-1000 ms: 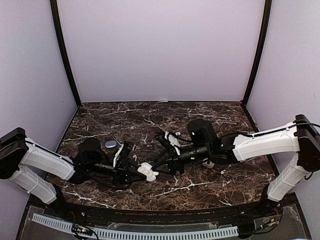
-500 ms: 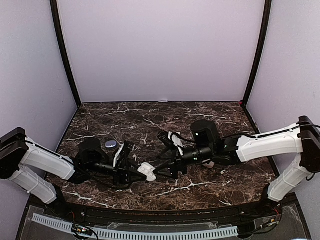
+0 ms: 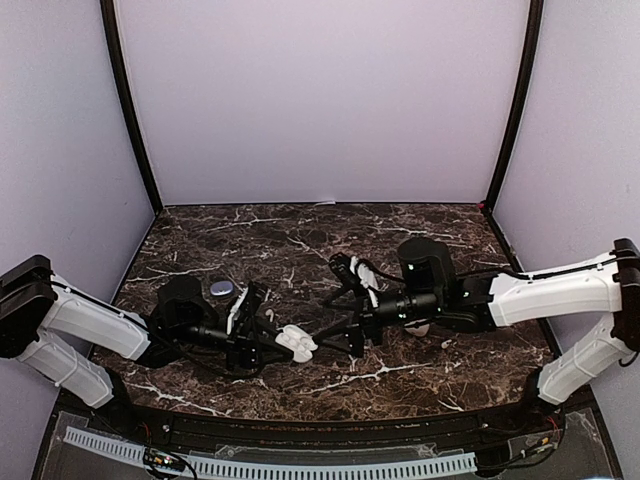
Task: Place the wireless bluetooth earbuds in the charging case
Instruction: Pick up the left earbud from the center of the board.
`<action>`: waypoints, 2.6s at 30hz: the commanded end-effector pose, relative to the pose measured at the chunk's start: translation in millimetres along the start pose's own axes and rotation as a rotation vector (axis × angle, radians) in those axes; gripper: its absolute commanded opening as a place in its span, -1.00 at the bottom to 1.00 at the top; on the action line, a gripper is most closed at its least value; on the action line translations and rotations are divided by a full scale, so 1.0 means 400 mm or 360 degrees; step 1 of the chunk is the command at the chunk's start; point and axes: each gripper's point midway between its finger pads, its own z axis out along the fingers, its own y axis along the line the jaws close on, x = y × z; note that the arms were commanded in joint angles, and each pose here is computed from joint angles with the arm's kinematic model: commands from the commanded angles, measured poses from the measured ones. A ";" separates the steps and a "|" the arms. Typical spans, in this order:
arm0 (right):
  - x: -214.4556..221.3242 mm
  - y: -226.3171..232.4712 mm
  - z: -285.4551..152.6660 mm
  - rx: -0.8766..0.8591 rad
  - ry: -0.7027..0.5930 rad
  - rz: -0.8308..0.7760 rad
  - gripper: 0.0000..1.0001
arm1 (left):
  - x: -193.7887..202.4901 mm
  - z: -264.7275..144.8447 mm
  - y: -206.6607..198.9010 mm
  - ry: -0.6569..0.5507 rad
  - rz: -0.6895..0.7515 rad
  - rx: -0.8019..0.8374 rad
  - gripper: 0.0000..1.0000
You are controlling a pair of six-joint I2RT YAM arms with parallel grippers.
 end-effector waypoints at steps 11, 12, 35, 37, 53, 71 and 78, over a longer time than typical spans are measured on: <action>0.005 -0.157 -0.192 0.0754 -0.0133 0.0418 0.99 | -0.023 -0.012 0.011 -0.0079 0.0035 -0.0095 -0.71; 0.025 -0.164 -0.206 0.0797 -0.0126 0.0425 0.99 | -0.025 -0.011 0.011 -0.0083 0.0037 -0.0095 -0.71; 0.270 -0.324 -0.478 0.1600 0.0283 0.1215 -0.09 | -0.056 -0.124 0.109 -0.0243 -0.0114 -0.0397 -0.72; 0.251 -0.344 -0.473 0.1581 0.0273 0.1186 -0.09 | -0.060 -0.132 0.117 -0.0246 -0.0112 -0.0423 -0.72; 0.181 -0.507 -0.352 0.1386 0.0355 0.1166 -0.23 | -0.084 -0.186 0.169 -0.0328 -0.0167 -0.0550 -0.72; 0.167 -0.774 -0.116 0.1280 0.0427 0.1021 -0.31 | -0.078 -0.207 0.213 -0.0311 -0.0176 -0.0640 -0.72; 0.172 -0.818 -0.083 0.1280 0.0434 0.0983 -0.31 | -0.077 -0.212 0.206 -0.0303 -0.0161 -0.0651 -0.72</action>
